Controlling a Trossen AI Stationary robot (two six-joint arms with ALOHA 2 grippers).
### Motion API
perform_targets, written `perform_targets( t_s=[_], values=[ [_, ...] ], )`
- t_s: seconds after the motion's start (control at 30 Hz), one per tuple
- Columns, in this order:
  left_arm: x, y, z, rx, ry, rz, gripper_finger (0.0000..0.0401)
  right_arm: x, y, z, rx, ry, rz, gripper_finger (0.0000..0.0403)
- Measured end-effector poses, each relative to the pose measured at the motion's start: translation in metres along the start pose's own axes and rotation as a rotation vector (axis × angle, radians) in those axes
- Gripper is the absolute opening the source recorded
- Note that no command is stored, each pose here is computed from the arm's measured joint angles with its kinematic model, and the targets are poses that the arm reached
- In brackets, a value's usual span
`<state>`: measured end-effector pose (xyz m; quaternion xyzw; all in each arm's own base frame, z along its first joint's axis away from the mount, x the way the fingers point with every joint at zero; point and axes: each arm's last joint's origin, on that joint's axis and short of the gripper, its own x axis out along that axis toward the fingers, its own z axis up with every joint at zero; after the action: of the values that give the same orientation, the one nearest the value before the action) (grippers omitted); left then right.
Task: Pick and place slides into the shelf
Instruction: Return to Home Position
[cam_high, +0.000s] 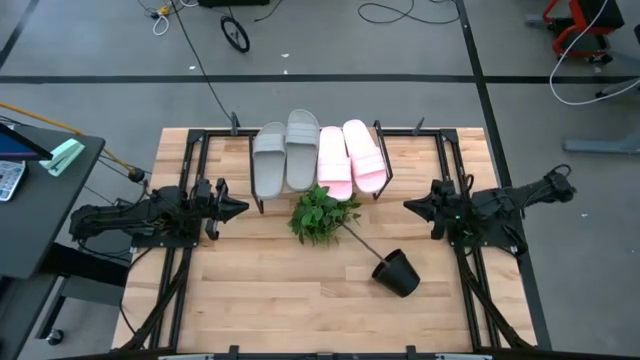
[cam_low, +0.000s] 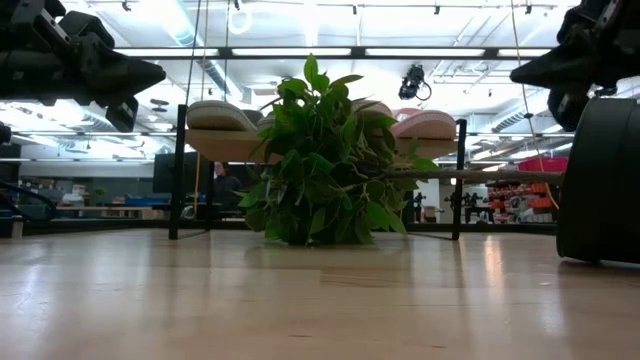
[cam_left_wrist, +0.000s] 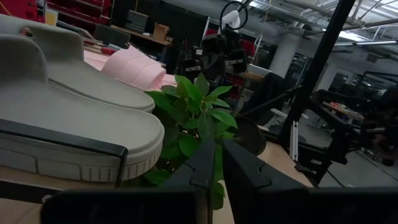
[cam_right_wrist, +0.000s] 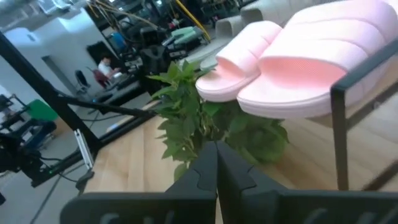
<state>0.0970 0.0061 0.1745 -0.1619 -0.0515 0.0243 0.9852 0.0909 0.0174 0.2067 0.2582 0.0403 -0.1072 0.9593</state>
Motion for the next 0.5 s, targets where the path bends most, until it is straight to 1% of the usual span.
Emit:
perform_targets(
  t_s=[0.13, 0.27, 0.4, 0.5],
  values=[
    [0.000, 0.000, 0.000, 0.000, 0.000, 0.000, 0.0033, 0.006, -0.006, -0.002, -0.011, -0.002, 0.032, 0.0000],
    [0.000, 0.000, 0.000, 0.000, 0.000, 0.000, 0.0025, 0.008, -0.012, 0.000, -0.035, 0.003, 0.019, 0.0000],
    [0.000, 0.000, 0.000, 0.000, 0.000, 0.000, 0.0019, 0.007, -0.018, 0.006, -0.079, -0.048, -0.031, 0.0000],
    [0.000, 0.000, 0.000, 0.000, 0.000, 0.000, 0.0016, 0.005, -0.022, 0.010, -0.075, -0.066, -0.018, 0.0000]
  ],
)
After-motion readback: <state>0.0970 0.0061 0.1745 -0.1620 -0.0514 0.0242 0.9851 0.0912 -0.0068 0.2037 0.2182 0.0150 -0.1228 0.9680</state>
